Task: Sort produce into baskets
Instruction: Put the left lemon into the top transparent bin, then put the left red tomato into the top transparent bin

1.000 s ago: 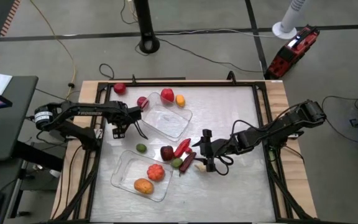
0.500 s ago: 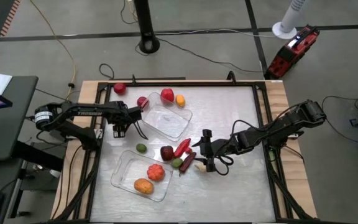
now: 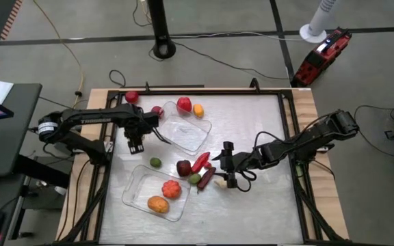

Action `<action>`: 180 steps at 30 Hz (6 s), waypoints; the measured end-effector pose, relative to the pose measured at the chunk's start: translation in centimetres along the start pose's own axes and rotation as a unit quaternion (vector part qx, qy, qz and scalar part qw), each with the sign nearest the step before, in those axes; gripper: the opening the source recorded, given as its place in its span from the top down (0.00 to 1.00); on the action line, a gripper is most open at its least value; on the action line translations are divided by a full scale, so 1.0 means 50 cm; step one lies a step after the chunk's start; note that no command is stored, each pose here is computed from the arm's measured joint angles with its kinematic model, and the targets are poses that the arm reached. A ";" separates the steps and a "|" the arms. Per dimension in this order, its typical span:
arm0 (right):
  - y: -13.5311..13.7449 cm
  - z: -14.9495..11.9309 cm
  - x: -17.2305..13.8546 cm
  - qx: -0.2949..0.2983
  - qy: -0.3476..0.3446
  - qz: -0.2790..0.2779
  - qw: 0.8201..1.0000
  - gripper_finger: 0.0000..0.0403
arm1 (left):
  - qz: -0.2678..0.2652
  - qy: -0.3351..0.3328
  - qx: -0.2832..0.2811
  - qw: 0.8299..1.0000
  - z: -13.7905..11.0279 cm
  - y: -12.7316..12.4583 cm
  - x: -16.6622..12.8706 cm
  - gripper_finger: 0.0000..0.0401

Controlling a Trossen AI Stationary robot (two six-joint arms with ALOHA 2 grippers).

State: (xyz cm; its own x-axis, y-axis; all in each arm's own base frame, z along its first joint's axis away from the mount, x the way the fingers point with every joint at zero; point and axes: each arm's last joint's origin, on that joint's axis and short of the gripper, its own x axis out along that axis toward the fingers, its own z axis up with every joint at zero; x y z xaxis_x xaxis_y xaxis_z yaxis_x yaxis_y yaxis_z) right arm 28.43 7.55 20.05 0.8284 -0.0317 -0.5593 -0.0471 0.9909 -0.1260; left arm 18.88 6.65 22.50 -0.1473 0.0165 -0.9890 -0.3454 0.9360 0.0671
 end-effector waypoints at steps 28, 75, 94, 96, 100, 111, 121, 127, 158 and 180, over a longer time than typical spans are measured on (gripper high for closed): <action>0.009 0.009 -0.051 0.006 -0.003 -0.055 0.998 0.27 | -0.187 -0.190 0.089 0.960 -0.017 -0.233 -0.136 0.48; 0.005 0.013 -0.050 0.013 -0.011 -0.057 0.998 0.27 | 0.096 -0.377 -0.047 0.920 0.105 -0.010 -0.115 0.23; 0.009 0.012 -0.051 0.003 -0.010 -0.053 0.999 0.27 | 0.095 -0.284 -0.294 0.908 0.040 0.286 -0.057 0.30; 0.008 0.012 -0.051 0.004 -0.010 -0.053 0.999 0.27 | 0.093 -0.264 -0.317 0.906 0.040 0.307 -0.039 0.30; 0.008 0.012 -0.051 0.004 -0.010 -0.053 0.999 0.27 | 0.113 -0.222 -0.344 0.906 0.055 0.340 0.004 0.30; 0.008 0.012 -0.051 0.002 -0.010 -0.053 0.999 0.27 | 0.161 -0.167 -0.353 0.906 0.066 0.368 0.048 0.15; 0.009 0.012 -0.051 0.000 -0.010 -0.053 0.999 0.27 | 0.116 -0.160 -0.411 0.890 0.044 0.416 0.081 0.08; 0.009 0.012 -0.051 -0.004 -0.010 -0.052 0.999 0.27 | 0.115 -0.162 -0.412 0.889 0.043 0.417 0.080 0.12; 0.009 0.015 -0.051 -0.002 -0.017 -0.052 0.998 0.27 | 0.130 -0.157 -0.320 0.925 0.065 0.372 0.108 0.29; 0.009 0.015 -0.051 -0.001 -0.017 -0.052 0.998 0.27 | 0.013 -0.100 -0.264 0.959 0.055 0.324 0.082 0.56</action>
State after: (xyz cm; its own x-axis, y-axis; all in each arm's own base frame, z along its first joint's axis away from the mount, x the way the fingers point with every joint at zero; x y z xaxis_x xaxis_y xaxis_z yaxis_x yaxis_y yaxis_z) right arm 26.73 8.16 22.02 0.8474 -0.1303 -0.5147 0.0397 0.9822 -0.1834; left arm 15.21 22.86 19.16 0.0001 0.1533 -0.9882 -0.7731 0.6268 0.0972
